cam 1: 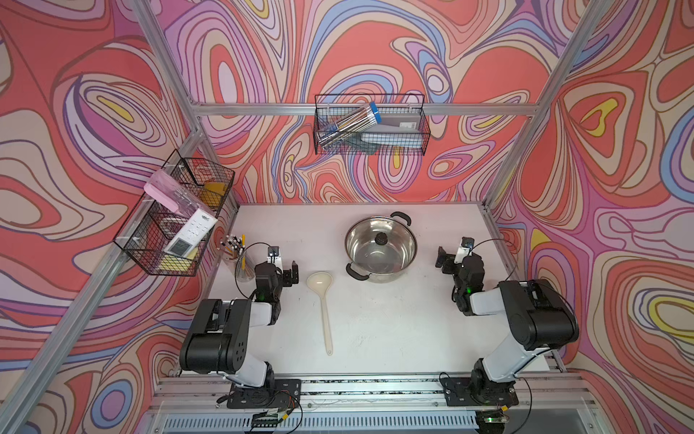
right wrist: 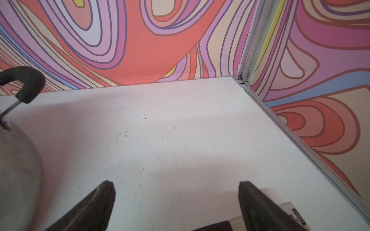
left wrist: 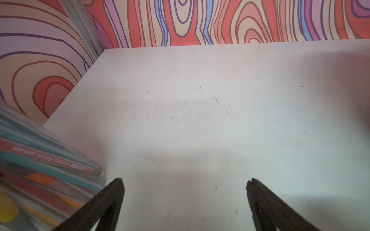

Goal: Stir the soup with a spoon
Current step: Pick up the lid from the pan.

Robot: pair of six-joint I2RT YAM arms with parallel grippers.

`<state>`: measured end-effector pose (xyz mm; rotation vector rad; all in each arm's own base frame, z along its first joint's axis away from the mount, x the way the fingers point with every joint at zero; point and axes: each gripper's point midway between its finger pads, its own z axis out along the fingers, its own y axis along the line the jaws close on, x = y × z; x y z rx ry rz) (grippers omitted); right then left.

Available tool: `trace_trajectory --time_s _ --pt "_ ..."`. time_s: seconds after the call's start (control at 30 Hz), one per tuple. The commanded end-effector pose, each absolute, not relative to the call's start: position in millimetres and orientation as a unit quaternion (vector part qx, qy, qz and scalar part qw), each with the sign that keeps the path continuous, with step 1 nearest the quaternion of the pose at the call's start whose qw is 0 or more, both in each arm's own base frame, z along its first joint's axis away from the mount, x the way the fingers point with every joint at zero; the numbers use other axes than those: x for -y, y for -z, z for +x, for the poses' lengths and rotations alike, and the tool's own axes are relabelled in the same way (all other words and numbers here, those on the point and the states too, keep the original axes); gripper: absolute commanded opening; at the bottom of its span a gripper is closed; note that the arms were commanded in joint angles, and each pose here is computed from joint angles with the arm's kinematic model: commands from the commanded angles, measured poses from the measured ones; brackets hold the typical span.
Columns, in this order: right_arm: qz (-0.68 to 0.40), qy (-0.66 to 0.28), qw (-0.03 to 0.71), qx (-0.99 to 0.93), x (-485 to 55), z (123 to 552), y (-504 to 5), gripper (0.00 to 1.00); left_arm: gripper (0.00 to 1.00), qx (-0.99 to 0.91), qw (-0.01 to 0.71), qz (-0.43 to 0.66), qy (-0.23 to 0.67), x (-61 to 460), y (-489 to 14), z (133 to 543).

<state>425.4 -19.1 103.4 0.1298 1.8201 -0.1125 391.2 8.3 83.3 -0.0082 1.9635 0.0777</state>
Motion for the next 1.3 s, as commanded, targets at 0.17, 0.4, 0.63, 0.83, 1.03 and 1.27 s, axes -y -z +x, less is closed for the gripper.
trace_trajectory --time_s 0.17,0.4,0.63,0.83,1.03,1.27 --pt "0.060 0.052 0.607 -0.791 21.4 425.5 -99.6 0.98 0.99 -0.826 0.563 -0.001 -0.030 -7.3 -88.9 394.5" --pt "0.060 0.051 0.607 -0.791 20.5 425.6 -99.6 0.98 0.99 -0.827 0.562 -0.002 -0.030 -7.5 -87.5 394.0" --pt "0.064 0.056 0.611 -0.787 22.9 425.2 -103.3 0.98 0.99 -0.824 0.566 -0.006 -0.034 -9.0 -90.3 393.1" --pt "0.113 0.061 0.583 -0.802 33.6 418.4 -154.6 0.98 0.99 -0.829 0.556 -0.025 -0.053 -12.2 -138.7 385.8" --pt "0.219 0.052 0.476 -0.850 45.1 403.7 -193.5 0.98 0.99 -0.855 0.509 -0.097 -0.016 -12.6 -188.1 368.2" --pt "0.277 -0.097 0.435 -0.851 6.4 394.8 -250.4 0.87 0.99 -0.886 0.424 -0.155 0.108 24.1 -217.9 340.6"
